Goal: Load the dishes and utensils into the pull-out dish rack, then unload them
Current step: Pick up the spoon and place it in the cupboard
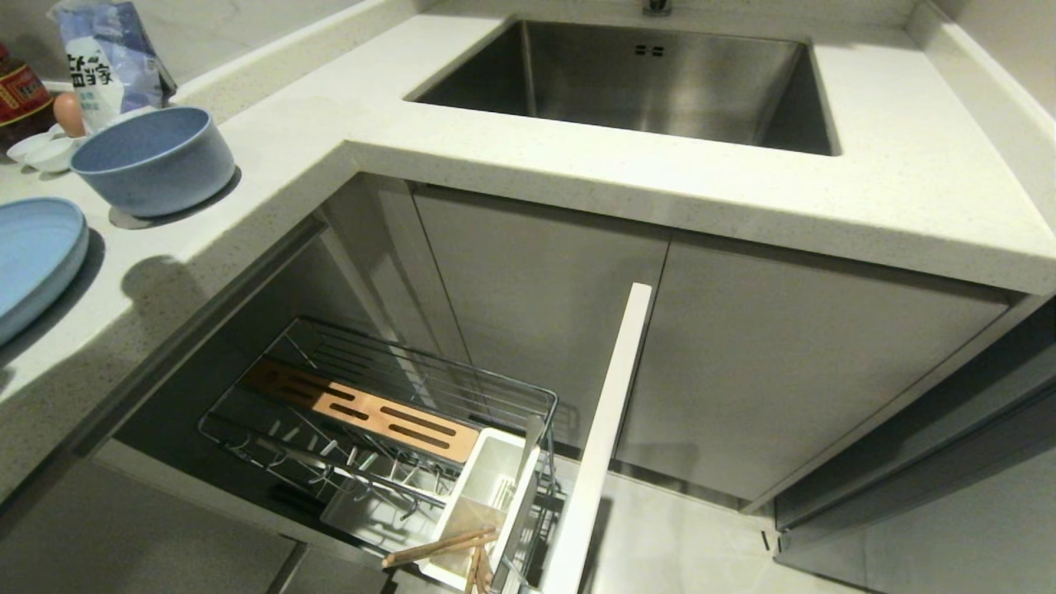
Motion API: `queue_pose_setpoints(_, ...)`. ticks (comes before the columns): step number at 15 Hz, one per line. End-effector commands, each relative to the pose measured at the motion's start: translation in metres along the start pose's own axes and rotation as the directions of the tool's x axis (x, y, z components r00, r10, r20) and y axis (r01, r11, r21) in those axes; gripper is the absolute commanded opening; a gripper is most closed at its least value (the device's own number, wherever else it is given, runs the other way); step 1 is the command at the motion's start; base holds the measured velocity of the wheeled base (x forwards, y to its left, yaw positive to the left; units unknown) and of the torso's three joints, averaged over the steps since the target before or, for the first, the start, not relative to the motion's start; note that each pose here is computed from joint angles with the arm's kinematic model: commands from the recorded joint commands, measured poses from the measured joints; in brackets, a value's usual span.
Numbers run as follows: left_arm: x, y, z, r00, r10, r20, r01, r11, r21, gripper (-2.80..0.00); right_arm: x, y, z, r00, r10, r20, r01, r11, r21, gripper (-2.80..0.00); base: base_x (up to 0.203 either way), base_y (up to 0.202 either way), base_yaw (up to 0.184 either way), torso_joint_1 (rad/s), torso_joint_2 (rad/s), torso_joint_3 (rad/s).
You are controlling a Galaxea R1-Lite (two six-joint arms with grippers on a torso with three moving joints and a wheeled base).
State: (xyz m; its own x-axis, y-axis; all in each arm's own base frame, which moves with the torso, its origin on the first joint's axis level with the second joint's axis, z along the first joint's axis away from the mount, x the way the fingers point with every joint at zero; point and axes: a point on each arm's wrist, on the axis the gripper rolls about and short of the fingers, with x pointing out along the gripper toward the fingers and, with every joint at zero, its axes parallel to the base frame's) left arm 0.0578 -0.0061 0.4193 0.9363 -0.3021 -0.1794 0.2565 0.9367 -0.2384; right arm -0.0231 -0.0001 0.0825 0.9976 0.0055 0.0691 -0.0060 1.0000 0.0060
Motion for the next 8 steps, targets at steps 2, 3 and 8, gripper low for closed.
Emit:
queue_pose_setpoints(2,0.019,-0.004,-0.017,0.978,-0.152,-0.141,0.153,0.988,-0.009,-2.80,0.001,0.000,-0.006,1.000,0.000,-0.022,0.000,1.000,0.000,-2.80,0.000,0.000,0.000,0.000,0.00,0.000)
queue_pose_setpoints(3,0.033,-0.004,-0.021,0.965,-0.177,-0.194,0.178,0.984,-0.009,-2.80,0.001,0.000,-0.006,1.000,0.000,-0.022,0.000,1.000,0.000,-2.80,0.000,0.000,0.000,0.000,0.00,0.000)
queue_pose_setpoints(8,0.097,-0.023,-0.050,0.848,-0.266,-0.458,0.293,0.956,-0.011,-2.80,0.001,0.000,-0.006,1.000,0.000,-0.022,0.000,1.000,0.000,-2.80,0.000,0.000,0.000,0.000,0.00,0.000)
